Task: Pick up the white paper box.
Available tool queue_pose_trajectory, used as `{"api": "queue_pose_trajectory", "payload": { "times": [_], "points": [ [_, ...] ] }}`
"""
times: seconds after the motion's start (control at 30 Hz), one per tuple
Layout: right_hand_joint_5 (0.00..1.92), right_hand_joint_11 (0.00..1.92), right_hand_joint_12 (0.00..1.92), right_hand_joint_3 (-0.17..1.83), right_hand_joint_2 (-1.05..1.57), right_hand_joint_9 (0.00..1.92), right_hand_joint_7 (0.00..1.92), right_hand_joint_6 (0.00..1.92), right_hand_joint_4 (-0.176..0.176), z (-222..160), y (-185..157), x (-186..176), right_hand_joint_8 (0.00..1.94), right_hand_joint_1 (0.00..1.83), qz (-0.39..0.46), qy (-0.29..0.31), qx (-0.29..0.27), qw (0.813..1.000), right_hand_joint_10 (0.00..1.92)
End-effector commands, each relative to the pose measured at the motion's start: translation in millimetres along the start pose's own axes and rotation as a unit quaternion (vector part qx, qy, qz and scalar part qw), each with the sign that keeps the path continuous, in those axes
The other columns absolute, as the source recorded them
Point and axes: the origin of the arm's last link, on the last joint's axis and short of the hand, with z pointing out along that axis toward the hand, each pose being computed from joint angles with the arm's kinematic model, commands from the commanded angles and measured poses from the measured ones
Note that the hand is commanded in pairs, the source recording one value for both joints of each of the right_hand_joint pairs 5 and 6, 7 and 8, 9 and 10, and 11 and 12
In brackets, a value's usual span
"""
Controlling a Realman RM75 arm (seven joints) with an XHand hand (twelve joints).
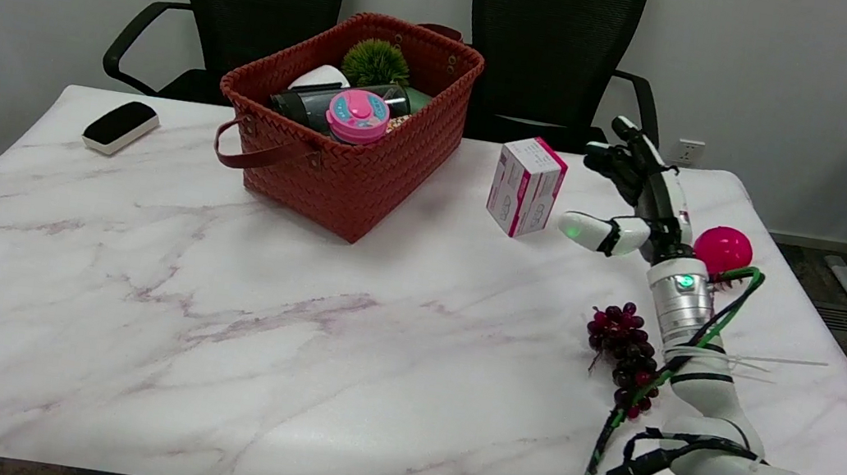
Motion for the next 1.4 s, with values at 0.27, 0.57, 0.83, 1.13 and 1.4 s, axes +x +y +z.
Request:
{"api": "queue_pose_trajectory", "payload": {
  "times": [0.27,0.57,0.83,1.13,1.4],
  "points": [
    [0.00,0.25,0.25,0.70,-0.37,0.38,0.29,0.00,0.000,56,7,-77,0.29,1.06,-0.125,0.022,-0.056,0.990,0.38],
    [0.00,0.17,0.17,0.51,-0.37,0.24,0.15,0.00,0.000,62,5,-61,0.15,1.03,-0.130,0.039,-0.055,0.989,0.24],
    [0.00,0.08,0.08,0.52,-0.44,0.17,0.04,0.00,0.000,60,20,-46,0.04,1.01,-0.143,0.066,-0.086,0.984,0.17],
    [0.00,0.10,0.10,0.41,-0.41,0.22,0.05,0.00,0.000,61,42,-49,0.05,0.99,-0.164,0.088,-0.152,0.971,0.22],
    [0.00,0.14,0.14,0.36,-0.35,0.26,0.11,0.00,0.000,72,42,-63,0.11,0.98,-0.172,0.091,-0.185,0.963,0.26]
  ]
}}
